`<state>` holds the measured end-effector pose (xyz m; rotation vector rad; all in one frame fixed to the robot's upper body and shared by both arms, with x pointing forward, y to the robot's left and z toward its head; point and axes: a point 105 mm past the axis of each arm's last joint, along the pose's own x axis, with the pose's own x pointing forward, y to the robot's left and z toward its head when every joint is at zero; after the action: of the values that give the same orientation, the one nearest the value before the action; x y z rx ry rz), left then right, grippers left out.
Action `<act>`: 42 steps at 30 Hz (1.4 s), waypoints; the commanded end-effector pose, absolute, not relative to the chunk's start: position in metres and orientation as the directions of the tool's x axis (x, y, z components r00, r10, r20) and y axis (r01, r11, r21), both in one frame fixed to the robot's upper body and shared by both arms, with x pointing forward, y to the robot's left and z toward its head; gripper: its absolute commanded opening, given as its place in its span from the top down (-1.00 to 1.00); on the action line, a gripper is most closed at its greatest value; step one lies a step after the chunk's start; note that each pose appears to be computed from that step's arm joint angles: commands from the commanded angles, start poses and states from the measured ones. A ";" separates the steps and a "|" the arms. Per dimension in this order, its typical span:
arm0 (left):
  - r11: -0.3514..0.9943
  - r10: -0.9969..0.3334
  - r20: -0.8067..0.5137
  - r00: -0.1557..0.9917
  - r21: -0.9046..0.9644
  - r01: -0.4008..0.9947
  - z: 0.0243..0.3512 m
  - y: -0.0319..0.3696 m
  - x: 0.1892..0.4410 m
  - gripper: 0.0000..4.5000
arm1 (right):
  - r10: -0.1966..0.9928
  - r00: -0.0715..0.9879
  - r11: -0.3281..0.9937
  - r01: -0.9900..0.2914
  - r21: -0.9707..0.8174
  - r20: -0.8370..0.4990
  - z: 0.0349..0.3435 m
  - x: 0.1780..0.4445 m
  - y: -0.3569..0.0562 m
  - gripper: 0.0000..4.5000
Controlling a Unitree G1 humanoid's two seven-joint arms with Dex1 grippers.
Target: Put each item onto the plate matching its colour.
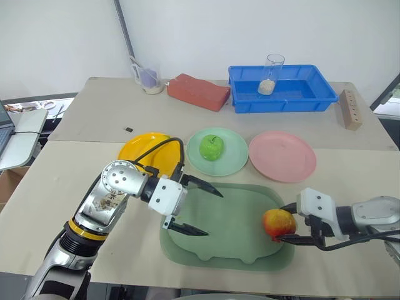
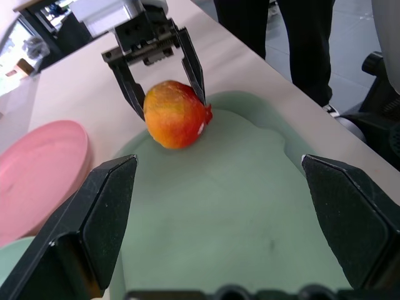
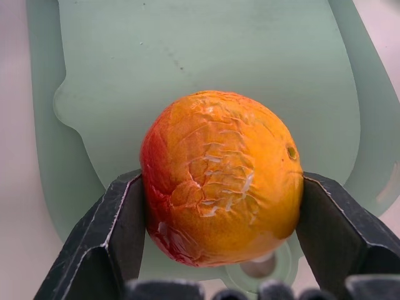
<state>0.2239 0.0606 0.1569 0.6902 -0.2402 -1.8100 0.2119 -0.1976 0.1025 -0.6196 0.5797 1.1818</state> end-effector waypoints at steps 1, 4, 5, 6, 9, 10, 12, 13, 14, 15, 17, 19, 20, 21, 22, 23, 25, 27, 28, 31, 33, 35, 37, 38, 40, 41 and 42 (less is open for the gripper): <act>-0.340 -0.929 -0.313 -0.199 0.508 0.791 0.162 0.059 0.223 -1.00 | 0.677 0.311 0.271 -0.948 -0.167 -0.667 0.119 0.218 -0.198 -0.37; -0.282 -0.946 -0.289 -0.147 0.508 0.814 0.167 0.060 0.236 -1.00 | 0.699 0.341 0.305 -0.937 -0.169 -0.628 0.133 0.227 -0.197 -0.37; -0.254 -0.953 -0.276 -0.124 0.504 0.826 0.171 0.060 0.242 -1.00 | 0.701 0.362 0.324 -0.929 -0.177 -0.615 0.138 0.232 -0.197 -0.37; -0.223 -0.960 -0.260 -0.102 0.493 0.841 0.174 0.060 0.248 -1.00 | 0.697 0.391 0.346 -0.918 -0.195 -0.601 0.143 0.238 -0.199 -0.37; -0.070 -0.983 -0.181 0.012 0.437 0.897 0.191 0.061 0.278 -1.00 | 0.691 0.507 0.468 -0.857 -0.216 -0.515 0.165 0.264 -0.207 -0.37; -0.022 -0.987 -0.156 0.049 0.425 0.905 0.195 0.062 0.287 -1.00 | 0.669 0.566 0.517 -0.820 -0.246 -0.482 0.171 0.277 -0.212 -0.37; 0.080 -0.989 -0.085 0.122 0.384 0.920 0.206 0.060 0.304 -1.00 | 0.588 0.688 0.628 -0.720 -0.296 -0.426 0.178 0.305 -0.225 -0.37; 0.118 -0.988 -0.051 0.146 0.361 0.925 0.211 0.058 0.310 -1.00 | 0.551 0.728 0.665 -0.679 -0.313 -0.409 0.179 0.316 -0.229 -0.37; 0.160 -0.985 -0.007 0.172 0.333 0.929 0.217 0.055 0.314 -1.00 | 0.509 0.764 0.703 -0.635 -0.320 -0.397 0.178 0.327 -0.234 -0.37; 0.185 -0.982 0.019 0.189 0.314 0.931 0.221 0.052 0.317 -1.00 | 0.482 0.783 0.724 -0.608 -0.325 -0.392 0.176 0.334 -0.237 -0.37; 0.244 -0.970 0.085 0.230 0.256 0.935 0.227 0.044 0.324 -1.00 | 0.430 0.815 0.784 -0.550 -0.288 -0.388 0.165 0.353 -0.238 -0.37; 0.260 -0.965 0.106 0.242 0.225 0.939 0.226 0.038 0.325 -1.00 | 0.386 0.837 0.829 -0.499 -0.251 -0.388 0.155 0.369 -0.238 -0.37; 0.259 -0.965 0.106 0.241 0.220 0.941 0.225 0.035 0.324 -1.00 | 0.368 0.845 0.845 -0.478 -0.239 -0.388 0.152 0.375 -0.238 -0.37; 0.258 -0.965 0.100 0.241 0.221 0.941 0.222 0.033 0.323 -1.00 | 0.356 0.847 0.852 -0.467 -0.236 -0.394 0.148 0.379 -0.238 -0.37; 0.257 -0.966 0.096 0.241 0.221 0.941 0.220 0.032 0.322 -1.00 | 0.348 0.849 0.856 -0.461 -0.235 -0.399 0.146 0.383 -0.238 -0.37; 0.257 -0.966 0.094 0.242 0.222 0.941 0.219 0.032 0.321 -1.00 | 0.342 0.850 0.859 -0.456 -0.234 -0.401 0.145 0.385 -0.239 -0.37; 0.258 -0.966 0.091 0.243 0.223 0.940 0.218 0.032 0.320 -1.00 | 0.338 0.851 0.860 -0.452 -0.235 -0.402 0.145 0.388 -0.240 -0.82; 0.262 -0.965 0.084 0.250 0.223 0.939 0.216 0.035 0.319 -1.00 | 0.351 0.847 0.857 -0.463 -0.227 -0.399 0.148 0.388 -0.242 -0.98; 0.265 -0.964 0.081 0.253 0.222 0.938 0.216 0.036 0.319 -1.00 | 0.358 0.844 0.855 -0.468 -0.224 -0.398 0.150 0.387 -0.243 -0.98; 0.270 -0.963 0.064 0.263 0.222 0.937 0.213 0.041 0.317 -1.00 | 0.374 0.840 0.843 -0.485 -0.235 -0.392 0.156 0.382 -0.245 -0.98; 0.272 -0.962 0.059 0.265 0.221 0.937 0.212 0.044 0.316 -1.00 | 0.391 0.834 0.835 -0.500 -0.232 -0.389 0.160 0.377 -0.244 -0.98; 0.318 -0.948 0.055 0.313 0.203 0.926 0.215 0.059 0.321 -1.00 | 0.400 0.850 0.837 -0.492 -0.242 -0.343 0.177 0.367 -0.250 -0.98; 0.417 -0.909 0.065 0.412 0.173 0.892 0.220 0.082 0.332 -1.00 | 0.402 0.872 0.851 -0.468 -0.237 -0.279 0.196 0.355 -0.259 -0.98; 0.459 -0.889 0.070 0.453 0.161 0.874 0.222 0.091 0.338 -1.00 | 0.398 0.880 0.857 -0.457 -0.237 -0.258 0.202 0.352 -0.263 -0.98; 0.622 -0.783 0.095 0.614 0.123 0.774 0.226 0.124 0.358 -1.00 | 0.363 0.910 0.882 -0.404 -0.242 -0.199 0.212 0.342 -0.277 -0.98; 0.718 -0.696 0.110 0.709 0.118 0.686 0.228 0.146 0.370 -1.00 | 0.312 0.935 0.904 -0.347 -0.248 -0.169 0.214 0.339 -0.288 -0.98; 0.812 -0.584 0.122 0.803 0.108 0.574 0.228 0.174 0.381 -1.00 | 0.247 0.959 0.925 -0.275 -0.260 -0.138 0.214 0.337 -0.301 -0.98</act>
<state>0.3665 0.1353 0.2162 0.0666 -0.1119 -0.8280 0.3411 -0.2869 0.1962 -0.2661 0.1944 0.3554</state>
